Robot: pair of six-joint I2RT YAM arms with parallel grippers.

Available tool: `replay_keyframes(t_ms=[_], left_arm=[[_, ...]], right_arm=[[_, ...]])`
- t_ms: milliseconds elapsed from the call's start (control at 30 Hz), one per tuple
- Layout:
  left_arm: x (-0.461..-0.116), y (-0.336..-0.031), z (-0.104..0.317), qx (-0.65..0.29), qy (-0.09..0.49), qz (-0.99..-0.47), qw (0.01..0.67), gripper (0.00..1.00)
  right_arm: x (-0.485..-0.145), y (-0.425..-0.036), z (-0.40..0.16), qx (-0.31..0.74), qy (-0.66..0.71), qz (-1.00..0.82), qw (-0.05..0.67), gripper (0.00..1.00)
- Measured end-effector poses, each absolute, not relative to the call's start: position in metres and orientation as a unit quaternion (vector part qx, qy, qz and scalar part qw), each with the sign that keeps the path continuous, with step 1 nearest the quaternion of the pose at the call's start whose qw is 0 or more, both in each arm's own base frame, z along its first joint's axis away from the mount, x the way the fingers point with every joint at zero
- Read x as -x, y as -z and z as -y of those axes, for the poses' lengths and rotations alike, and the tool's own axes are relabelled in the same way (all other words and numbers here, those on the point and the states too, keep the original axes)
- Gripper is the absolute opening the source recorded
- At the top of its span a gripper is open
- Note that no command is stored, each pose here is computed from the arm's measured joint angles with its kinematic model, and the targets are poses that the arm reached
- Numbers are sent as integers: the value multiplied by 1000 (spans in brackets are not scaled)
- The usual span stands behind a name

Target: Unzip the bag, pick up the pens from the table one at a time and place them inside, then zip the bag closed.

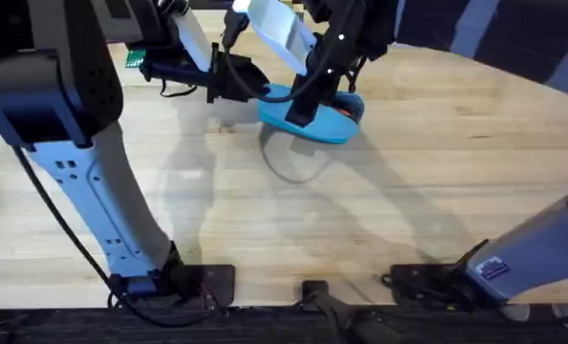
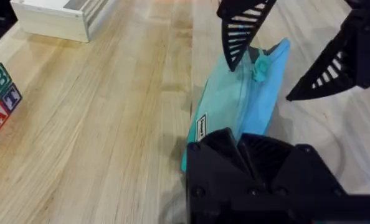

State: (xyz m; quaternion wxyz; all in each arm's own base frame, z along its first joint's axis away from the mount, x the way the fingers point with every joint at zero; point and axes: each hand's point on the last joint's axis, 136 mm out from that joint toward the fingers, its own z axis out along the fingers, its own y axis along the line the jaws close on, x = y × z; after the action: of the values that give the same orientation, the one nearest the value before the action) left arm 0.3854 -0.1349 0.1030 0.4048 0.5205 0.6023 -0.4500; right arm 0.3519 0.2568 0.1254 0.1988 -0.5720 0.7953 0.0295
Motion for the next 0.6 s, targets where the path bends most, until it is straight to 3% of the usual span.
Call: replay_keyframes(t_ms=[167, 600], left_arm=[[-385, -103, 135, -521, 450, -602, 405, 41], [-385, -103, 135, -521, 450, -602, 405, 42]], right_arm=[[-352, -126, -257, 572, -29, -795, 199, 591], [-356, -127, -259, 571, -29, -794, 209, 516]])
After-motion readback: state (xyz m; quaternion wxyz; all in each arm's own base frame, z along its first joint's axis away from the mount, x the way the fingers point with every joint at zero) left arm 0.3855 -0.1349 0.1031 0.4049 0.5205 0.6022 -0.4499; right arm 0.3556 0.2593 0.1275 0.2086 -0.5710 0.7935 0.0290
